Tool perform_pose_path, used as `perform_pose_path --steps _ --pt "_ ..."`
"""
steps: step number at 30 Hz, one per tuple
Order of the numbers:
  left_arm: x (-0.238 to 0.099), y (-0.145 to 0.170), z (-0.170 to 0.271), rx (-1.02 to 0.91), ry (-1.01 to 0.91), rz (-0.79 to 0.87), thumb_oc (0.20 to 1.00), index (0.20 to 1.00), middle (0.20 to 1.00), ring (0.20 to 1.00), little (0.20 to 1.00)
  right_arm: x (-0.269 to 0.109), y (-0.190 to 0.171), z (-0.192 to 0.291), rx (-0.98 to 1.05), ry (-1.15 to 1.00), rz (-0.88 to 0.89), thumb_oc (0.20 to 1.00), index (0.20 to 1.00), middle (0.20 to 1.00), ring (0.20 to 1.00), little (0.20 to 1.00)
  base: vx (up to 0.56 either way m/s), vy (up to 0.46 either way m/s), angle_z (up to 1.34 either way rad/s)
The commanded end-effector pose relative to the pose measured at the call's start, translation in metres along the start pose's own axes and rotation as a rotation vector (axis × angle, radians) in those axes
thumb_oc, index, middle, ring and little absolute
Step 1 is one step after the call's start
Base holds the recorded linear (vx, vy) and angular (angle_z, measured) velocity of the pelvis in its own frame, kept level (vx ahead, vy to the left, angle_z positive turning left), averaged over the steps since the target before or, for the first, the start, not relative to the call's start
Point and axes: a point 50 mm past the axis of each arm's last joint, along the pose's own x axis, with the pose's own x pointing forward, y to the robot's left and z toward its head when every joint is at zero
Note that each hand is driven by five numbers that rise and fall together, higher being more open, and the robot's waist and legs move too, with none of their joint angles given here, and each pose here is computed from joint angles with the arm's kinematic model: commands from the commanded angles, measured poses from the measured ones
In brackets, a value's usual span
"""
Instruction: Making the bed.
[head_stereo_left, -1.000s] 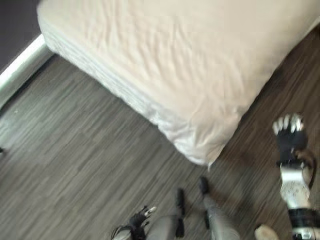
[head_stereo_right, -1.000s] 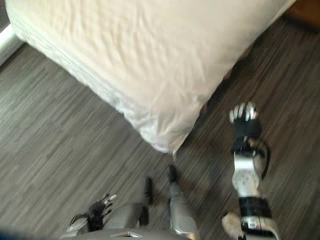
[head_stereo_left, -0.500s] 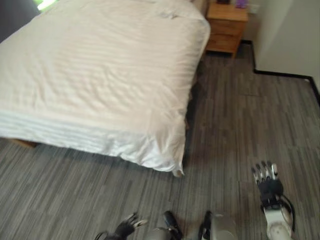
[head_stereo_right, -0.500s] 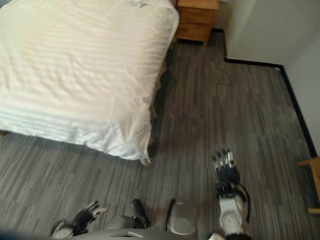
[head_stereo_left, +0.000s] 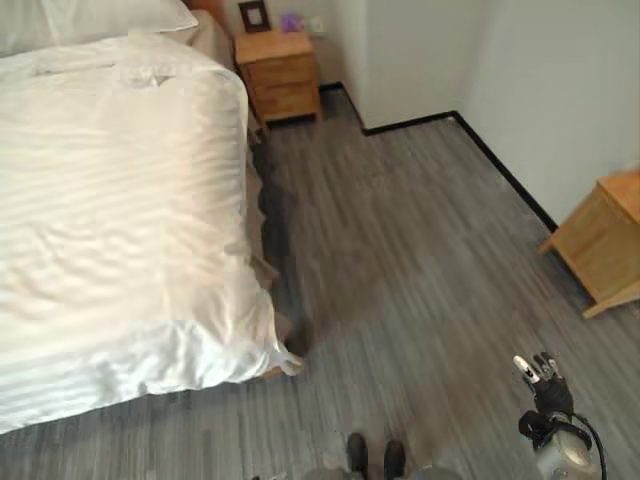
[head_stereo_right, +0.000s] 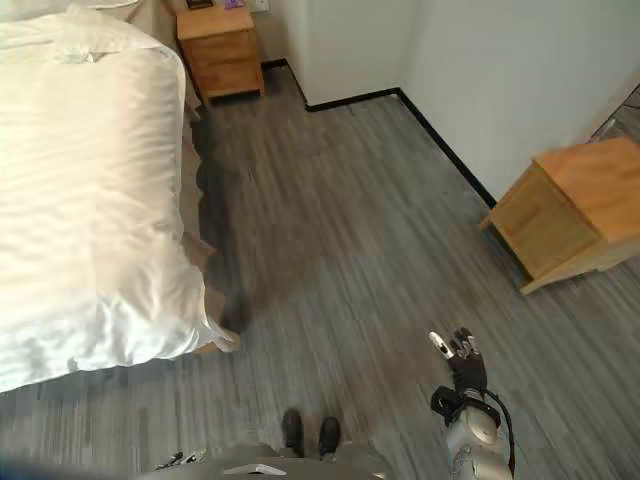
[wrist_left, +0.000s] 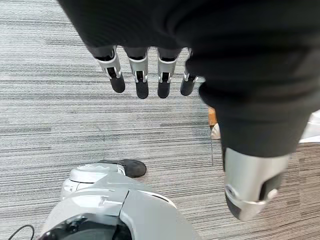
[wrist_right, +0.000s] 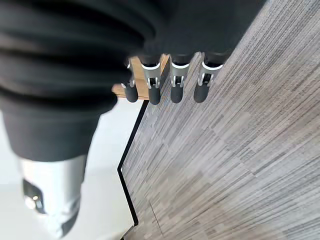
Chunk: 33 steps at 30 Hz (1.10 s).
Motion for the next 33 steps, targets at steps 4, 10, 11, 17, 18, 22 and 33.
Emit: perform_pose_path --steps 4,10,11,17,18,22,33 --pt "0.007 0.012 0.018 0.145 0.022 0.17 1.0 1.0 1.0 1.0 1.0 0.013 0.01 0.078 0.044 -0.357 0.001 1.0 1.0 1.0 1.0 1.0 -0.22 -0.076 -0.03" --pt "0.009 0.011 0.033 0.176 -0.022 0.165 1.0 1.0 1.0 1.0 1.0 0.018 0.01 0.088 -0.025 -0.377 -0.039 1.0 1.0 1.0 1.0 1.0 -0.06 0.12 0.38" --pt "0.011 0.005 0.05 0.142 -0.093 0.148 1.0 1.0 1.0 1.0 1.0 0.024 0.023 0.093 -0.01 -0.389 0.002 1.0 1.0 1.0 1.0 1.0 0.0 0.171 0.12" --pt "0.012 0.004 0.05 0.151 -0.076 0.121 1.0 1.0 1.0 1.0 1.0 0.024 0.097 0.121 0.042 -0.486 0.276 1.0 1.0 1.0 1.0 1.0 0.06 0.153 0.19" --pt "0.011 0.006 0.044 0.15 -0.046 0.133 1.0 1.0 1.0 1.0 1.0 0.022 0.107 0.122 0.062 -0.489 0.312 1.0 1.0 1.0 1.0 1.0 0.08 0.083 0.25" --pt "0.009 0.017 0.037 0.128 -0.02 0.163 1.0 1.0 1.0 1.0 1.0 0.016 0.119 0.127 0.035 -0.515 0.38 1.0 1.0 1.0 1.0 1.0 0.09 0.083 0.07" --pt "0.01 0.026 0.071 0.14 -0.131 0.191 1.0 1.0 1.0 1.0 1.0 0.013 0.075 0.123 -0.077 -0.525 0.233 1.0 1.0 1.0 1.0 1.0 0.4 -0.269 -0.18"
